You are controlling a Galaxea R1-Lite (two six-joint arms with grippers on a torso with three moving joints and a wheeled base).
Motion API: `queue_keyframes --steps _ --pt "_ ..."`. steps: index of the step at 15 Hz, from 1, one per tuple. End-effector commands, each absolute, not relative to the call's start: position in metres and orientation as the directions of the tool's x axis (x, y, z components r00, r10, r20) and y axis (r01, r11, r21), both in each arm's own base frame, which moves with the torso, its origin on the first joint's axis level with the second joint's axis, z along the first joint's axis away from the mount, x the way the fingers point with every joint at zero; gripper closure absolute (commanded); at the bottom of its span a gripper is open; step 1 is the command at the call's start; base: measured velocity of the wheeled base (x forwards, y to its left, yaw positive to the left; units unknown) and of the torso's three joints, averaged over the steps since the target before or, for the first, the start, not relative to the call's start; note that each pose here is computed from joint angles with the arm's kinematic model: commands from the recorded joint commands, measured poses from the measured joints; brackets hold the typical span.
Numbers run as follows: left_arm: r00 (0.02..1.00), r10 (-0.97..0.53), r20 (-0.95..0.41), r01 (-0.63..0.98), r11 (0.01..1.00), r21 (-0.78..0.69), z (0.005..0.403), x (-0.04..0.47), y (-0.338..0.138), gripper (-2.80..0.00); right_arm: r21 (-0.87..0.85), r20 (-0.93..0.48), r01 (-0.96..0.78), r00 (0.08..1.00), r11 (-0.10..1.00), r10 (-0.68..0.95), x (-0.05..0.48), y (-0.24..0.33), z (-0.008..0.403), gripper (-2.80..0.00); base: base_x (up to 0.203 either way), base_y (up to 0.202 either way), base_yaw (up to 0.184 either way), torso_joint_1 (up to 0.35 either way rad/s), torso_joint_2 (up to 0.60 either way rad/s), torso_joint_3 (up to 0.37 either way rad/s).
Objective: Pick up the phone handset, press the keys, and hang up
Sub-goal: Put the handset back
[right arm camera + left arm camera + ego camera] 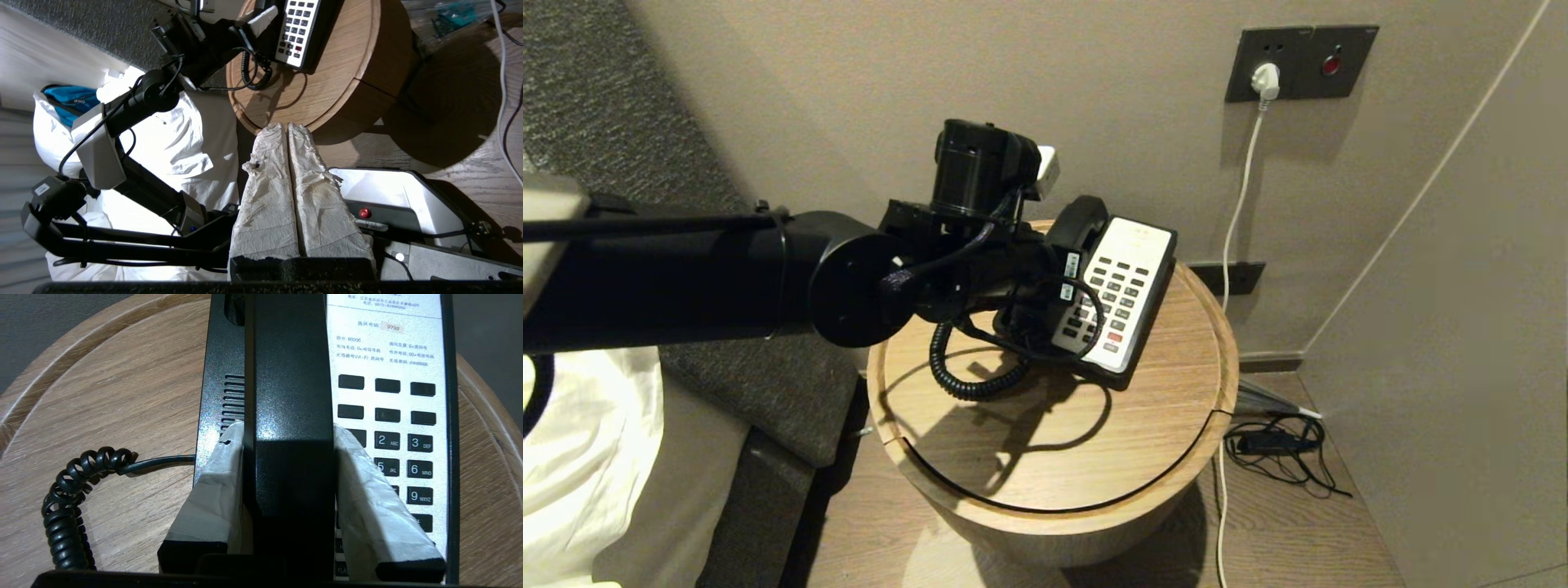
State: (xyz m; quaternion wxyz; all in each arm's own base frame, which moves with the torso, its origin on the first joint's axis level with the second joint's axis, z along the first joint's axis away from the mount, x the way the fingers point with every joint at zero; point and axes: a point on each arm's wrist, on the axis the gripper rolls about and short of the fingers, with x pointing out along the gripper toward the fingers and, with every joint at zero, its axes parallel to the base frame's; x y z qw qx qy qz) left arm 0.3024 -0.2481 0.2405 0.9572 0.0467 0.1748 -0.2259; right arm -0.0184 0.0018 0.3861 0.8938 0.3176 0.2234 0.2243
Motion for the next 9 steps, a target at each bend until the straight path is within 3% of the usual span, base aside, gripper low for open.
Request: queue_keyframes --steps 1,9 --pt "0.838 -0.402 -0.369 0.439 0.898 0.019 0.2364 0.3037 -0.2480 0.00 0.672 -0.264 -0.255 0.795 0.695 0.547 -0.0175 0.0022 0.3859 0.00 0.000 0.000 0.000 0.000 0.00 0.000" --pt "0.840 -0.395 -0.371 0.437 0.899 0.031 0.2347 0.3036 -0.2477 0.00 0.676 -0.271 -0.258 0.784 0.691 0.558 -0.0167 0.0027 0.3841 0.00 0.000 0.000 0.000 0.000 0.00 0.000"
